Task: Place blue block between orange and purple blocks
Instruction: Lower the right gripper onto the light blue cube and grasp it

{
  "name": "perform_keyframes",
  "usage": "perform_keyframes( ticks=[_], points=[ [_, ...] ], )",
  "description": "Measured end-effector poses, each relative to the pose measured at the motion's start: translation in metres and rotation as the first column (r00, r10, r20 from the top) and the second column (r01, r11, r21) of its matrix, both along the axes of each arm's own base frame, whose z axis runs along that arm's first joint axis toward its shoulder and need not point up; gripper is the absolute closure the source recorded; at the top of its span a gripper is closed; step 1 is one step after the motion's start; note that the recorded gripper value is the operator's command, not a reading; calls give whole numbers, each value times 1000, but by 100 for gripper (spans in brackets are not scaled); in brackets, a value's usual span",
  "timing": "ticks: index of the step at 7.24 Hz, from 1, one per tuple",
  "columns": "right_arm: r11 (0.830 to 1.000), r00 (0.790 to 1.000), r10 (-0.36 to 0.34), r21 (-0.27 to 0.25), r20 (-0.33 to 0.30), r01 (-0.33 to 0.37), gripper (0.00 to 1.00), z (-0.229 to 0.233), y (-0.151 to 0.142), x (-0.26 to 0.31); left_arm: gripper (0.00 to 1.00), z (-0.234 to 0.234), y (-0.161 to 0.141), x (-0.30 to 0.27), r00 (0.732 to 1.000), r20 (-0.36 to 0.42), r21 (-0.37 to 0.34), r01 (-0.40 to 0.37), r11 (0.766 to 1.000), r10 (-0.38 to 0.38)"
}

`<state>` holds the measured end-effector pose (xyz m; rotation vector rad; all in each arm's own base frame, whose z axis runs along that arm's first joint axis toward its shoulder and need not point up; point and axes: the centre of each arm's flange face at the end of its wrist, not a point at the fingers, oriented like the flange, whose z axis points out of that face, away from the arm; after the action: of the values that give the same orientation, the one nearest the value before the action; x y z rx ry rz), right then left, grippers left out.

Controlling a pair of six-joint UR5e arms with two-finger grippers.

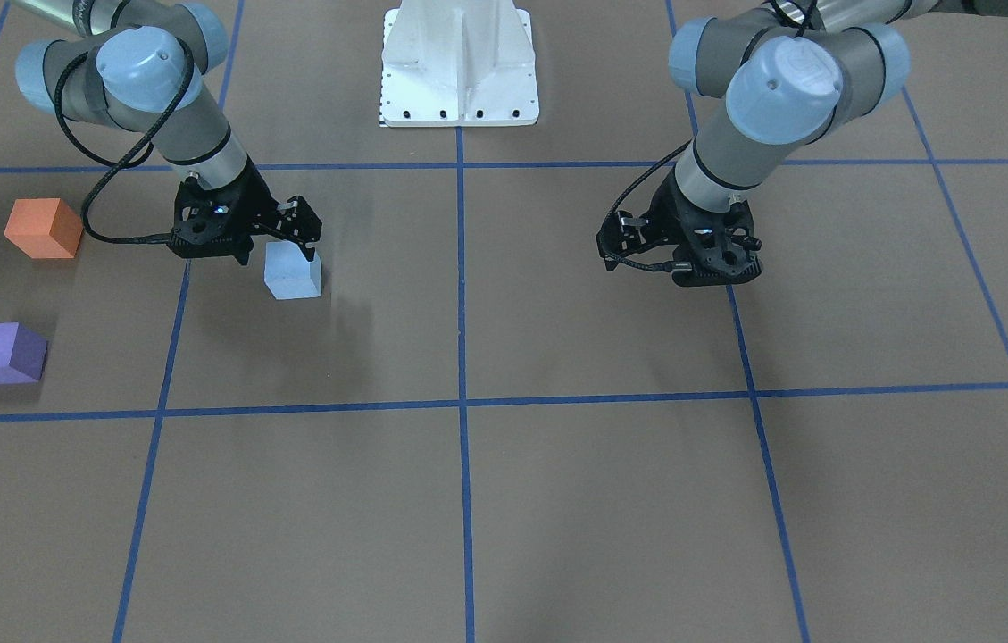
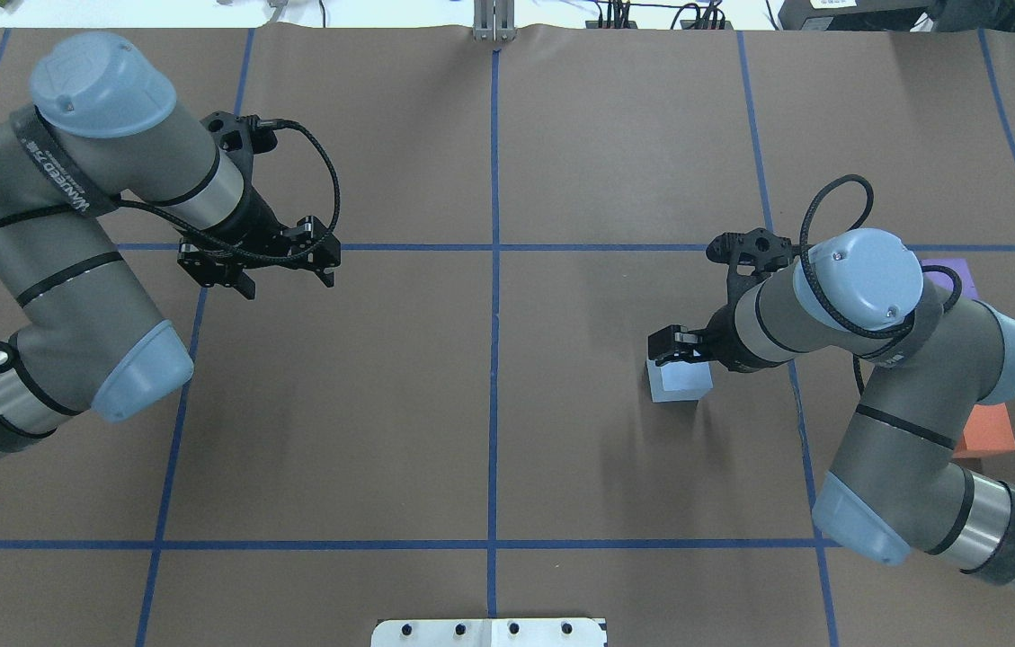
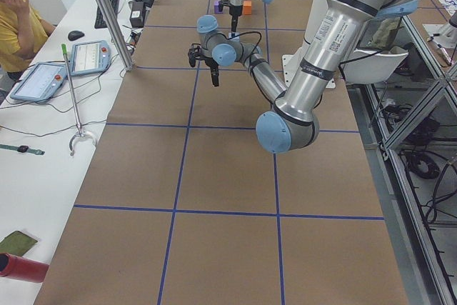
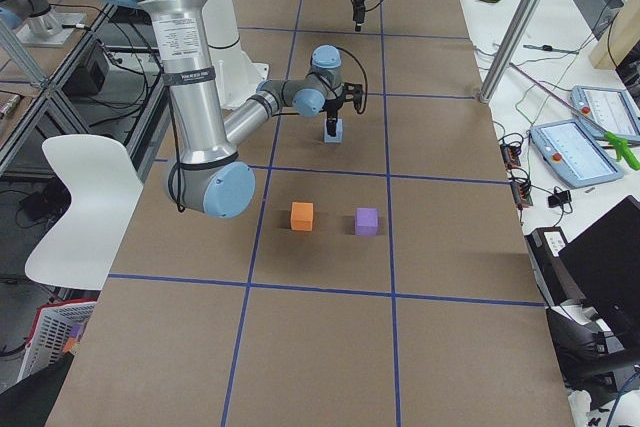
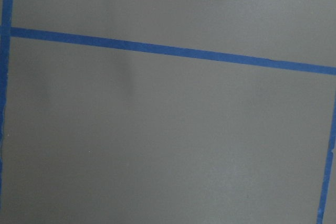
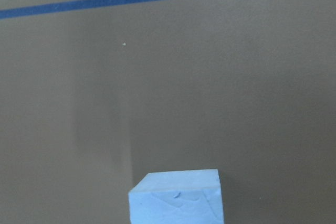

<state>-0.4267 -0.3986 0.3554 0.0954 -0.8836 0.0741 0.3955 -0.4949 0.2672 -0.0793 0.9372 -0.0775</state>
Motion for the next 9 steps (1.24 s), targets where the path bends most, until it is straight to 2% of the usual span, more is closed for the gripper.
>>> perform_keyframes(
  ticks=[6, 9],
  points=[
    [996, 997, -55, 72, -57, 59, 2, 3, 13, -19, 0, 5, -2, 2, 1000, 0, -1, 1, 1000, -1],
    [979, 987, -122, 152, -102, 137, 4, 12, 15, -32, 0, 8, -2, 2, 1000, 2, -5, 0, 1000, 0]
  ],
)
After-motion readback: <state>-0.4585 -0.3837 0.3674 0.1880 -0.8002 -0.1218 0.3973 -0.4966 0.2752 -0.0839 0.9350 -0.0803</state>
